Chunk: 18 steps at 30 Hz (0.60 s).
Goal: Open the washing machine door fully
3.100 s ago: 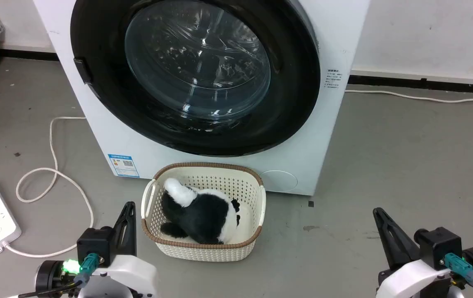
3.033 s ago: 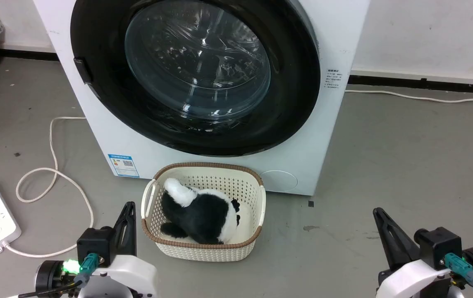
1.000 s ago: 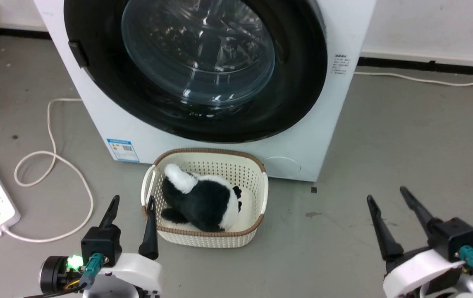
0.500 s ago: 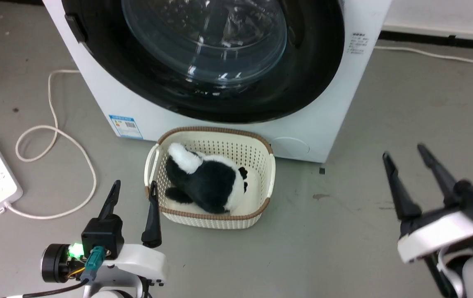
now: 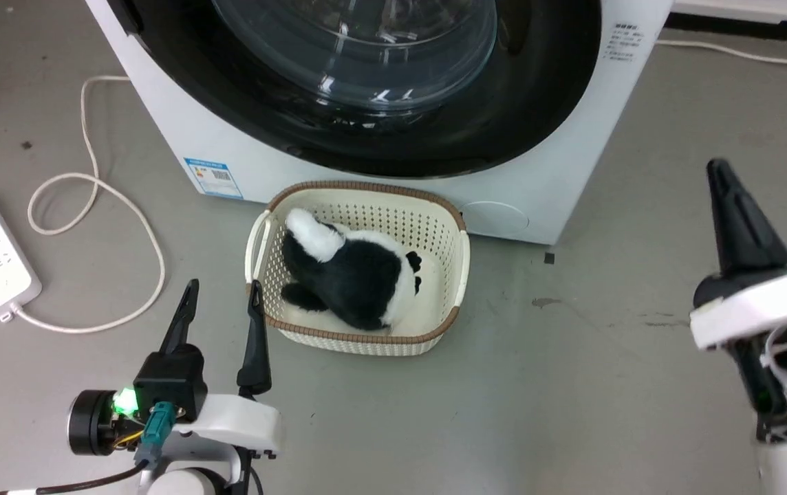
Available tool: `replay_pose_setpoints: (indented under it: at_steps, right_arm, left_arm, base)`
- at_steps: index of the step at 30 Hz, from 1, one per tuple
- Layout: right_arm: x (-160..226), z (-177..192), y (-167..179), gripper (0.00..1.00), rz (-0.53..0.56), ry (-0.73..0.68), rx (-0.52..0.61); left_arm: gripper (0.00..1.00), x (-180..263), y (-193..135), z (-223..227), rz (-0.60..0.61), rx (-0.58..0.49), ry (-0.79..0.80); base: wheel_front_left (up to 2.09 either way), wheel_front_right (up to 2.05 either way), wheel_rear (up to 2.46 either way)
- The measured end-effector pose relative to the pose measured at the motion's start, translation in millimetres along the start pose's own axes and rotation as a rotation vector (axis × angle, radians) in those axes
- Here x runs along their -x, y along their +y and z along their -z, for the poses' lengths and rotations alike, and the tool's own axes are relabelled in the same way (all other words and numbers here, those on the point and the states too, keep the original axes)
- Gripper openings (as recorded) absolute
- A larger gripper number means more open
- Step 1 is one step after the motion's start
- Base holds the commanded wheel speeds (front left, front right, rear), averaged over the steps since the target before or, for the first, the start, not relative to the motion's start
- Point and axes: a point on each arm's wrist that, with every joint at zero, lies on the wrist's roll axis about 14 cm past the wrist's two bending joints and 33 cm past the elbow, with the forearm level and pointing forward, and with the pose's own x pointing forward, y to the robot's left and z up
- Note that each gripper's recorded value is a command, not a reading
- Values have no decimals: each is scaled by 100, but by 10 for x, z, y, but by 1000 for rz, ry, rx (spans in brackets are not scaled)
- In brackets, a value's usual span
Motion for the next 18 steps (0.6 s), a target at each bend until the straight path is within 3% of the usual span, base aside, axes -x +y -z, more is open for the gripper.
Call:
replay_pose_setpoints:
  at_steps: [3, 18]
  right_arm:
    - [-113, 51, -17, 0, 4, 20, -78]
    - [-632, 149, -19, 0, -25, 78, -260]
  left_arm:
    - [100, -21, -4, 14, -3, -2, -2]
    - [100, -88, 40, 103, -29, -11, 1]
  base:
    - [0, 0, 0]
    - [0, 0, 0]
